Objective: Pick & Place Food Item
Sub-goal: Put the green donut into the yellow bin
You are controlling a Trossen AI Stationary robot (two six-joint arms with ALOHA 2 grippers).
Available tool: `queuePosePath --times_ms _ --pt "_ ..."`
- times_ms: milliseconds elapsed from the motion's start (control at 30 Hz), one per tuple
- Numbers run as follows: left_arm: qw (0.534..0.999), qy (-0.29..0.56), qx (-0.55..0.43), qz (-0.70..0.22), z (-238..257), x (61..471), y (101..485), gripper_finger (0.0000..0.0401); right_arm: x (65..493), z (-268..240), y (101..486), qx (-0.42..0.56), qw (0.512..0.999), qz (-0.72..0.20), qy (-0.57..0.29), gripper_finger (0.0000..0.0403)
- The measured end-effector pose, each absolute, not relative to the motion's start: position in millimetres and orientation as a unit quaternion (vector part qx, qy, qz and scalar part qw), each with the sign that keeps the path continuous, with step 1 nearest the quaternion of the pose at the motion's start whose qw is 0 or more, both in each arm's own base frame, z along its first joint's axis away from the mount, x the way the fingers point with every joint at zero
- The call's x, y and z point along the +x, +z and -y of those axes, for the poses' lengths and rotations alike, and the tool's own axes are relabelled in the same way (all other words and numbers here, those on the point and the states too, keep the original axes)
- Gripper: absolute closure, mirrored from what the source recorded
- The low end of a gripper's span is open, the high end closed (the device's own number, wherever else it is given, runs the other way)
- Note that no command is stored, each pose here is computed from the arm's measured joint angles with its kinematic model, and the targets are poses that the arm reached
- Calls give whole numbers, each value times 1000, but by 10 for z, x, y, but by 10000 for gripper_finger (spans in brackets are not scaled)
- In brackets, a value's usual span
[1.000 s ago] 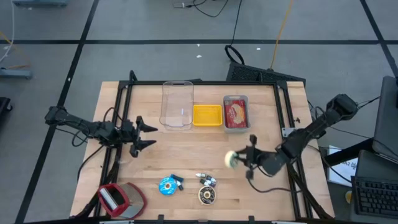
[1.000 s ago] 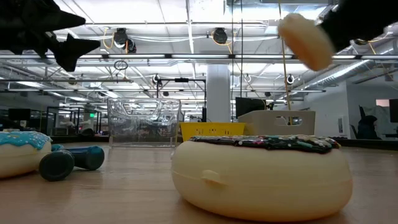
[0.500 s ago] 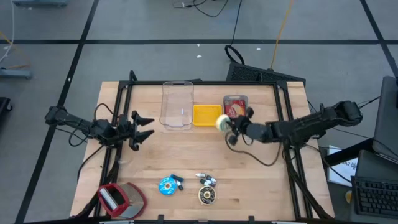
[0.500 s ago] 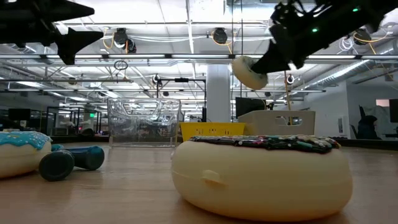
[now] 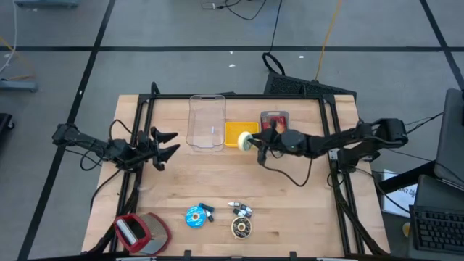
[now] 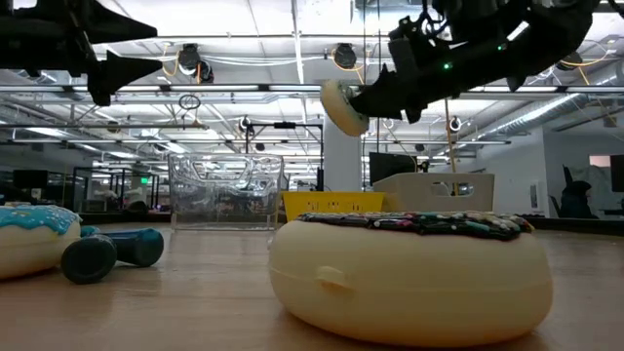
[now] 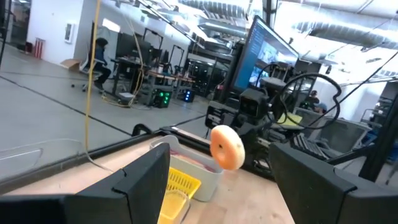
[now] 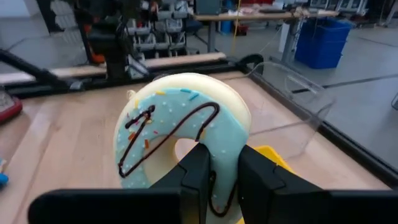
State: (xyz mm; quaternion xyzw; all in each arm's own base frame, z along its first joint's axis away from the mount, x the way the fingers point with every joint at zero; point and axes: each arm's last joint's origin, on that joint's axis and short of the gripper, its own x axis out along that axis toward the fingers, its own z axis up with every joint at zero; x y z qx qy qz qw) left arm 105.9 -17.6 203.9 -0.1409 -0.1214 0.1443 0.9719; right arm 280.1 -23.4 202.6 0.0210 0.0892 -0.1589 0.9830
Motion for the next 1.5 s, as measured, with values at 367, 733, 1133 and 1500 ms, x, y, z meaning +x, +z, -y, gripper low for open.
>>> queuePosePath --times_ms 367,733,1133,1500 --pt "978 156 -120 61 207 1168 1910 139 2903 404 2037 -10 982 -18 -185 351" --pt "977 204 -64 15 133 1265 1807 155 3239 749 2356 15 969 -153 -195 351" --pt "976 207 -65 11 118 1276 1795 150 3357 1090 2093 74 950 -233 -196 351" --pt "978 198 -64 10 123 1279 1795 150 3392 1097 1931 71 943 -262 -194 351"
